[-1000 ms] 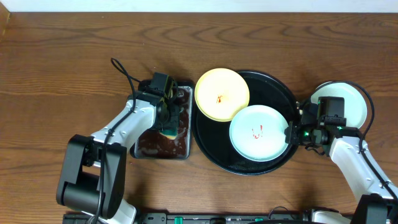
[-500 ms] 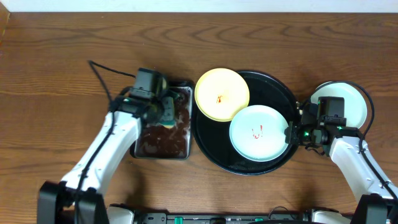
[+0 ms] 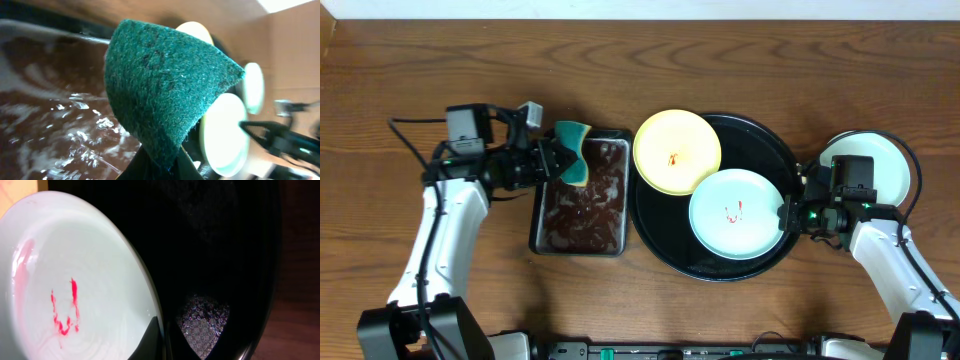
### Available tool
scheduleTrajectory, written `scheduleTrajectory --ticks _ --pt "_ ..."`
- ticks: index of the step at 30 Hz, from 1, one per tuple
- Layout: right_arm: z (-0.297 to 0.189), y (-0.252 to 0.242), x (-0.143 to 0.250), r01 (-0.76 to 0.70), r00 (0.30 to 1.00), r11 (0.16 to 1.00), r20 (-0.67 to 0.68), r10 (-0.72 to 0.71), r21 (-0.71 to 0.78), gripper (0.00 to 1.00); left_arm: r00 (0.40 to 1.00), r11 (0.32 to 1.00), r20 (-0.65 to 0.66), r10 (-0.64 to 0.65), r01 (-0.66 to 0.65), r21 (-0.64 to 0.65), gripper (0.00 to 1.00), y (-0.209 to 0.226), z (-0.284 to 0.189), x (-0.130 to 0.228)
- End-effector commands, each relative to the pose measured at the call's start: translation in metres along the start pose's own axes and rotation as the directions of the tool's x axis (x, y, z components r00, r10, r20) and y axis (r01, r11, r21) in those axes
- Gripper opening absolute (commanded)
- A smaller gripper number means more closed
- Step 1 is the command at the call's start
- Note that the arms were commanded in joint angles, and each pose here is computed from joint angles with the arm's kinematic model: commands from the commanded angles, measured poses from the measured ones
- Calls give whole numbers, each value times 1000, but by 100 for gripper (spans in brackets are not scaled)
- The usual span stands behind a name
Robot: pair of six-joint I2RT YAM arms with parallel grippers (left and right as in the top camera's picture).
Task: Clean dirty plates on tray and stack at the side
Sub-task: 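Lift the green sponge out of the soapy tray with left gripper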
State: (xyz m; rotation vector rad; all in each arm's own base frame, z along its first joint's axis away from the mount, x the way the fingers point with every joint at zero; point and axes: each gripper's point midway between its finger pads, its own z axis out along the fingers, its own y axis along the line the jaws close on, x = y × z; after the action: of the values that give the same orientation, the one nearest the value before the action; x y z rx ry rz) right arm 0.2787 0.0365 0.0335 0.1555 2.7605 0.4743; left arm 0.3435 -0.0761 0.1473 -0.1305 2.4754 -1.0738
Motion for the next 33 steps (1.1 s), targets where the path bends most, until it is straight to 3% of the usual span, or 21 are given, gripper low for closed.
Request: scheduleTrajectory --ticks 1,5,33 --pt "3 2 4 0 1000 1000 -12 -1 -6 1 998 972 -9 58 -55 227 7 -24 -7 5" --pt "3 2 3 1 1000 1000 -12 -1 -6 1 997 953 4 82 -79 294 7 -30 -12 4" --pt "3 2 1 4 1000 1000 -4 -4 -7 1 996 951 7 92 -89 295 7 -30 -12 4"
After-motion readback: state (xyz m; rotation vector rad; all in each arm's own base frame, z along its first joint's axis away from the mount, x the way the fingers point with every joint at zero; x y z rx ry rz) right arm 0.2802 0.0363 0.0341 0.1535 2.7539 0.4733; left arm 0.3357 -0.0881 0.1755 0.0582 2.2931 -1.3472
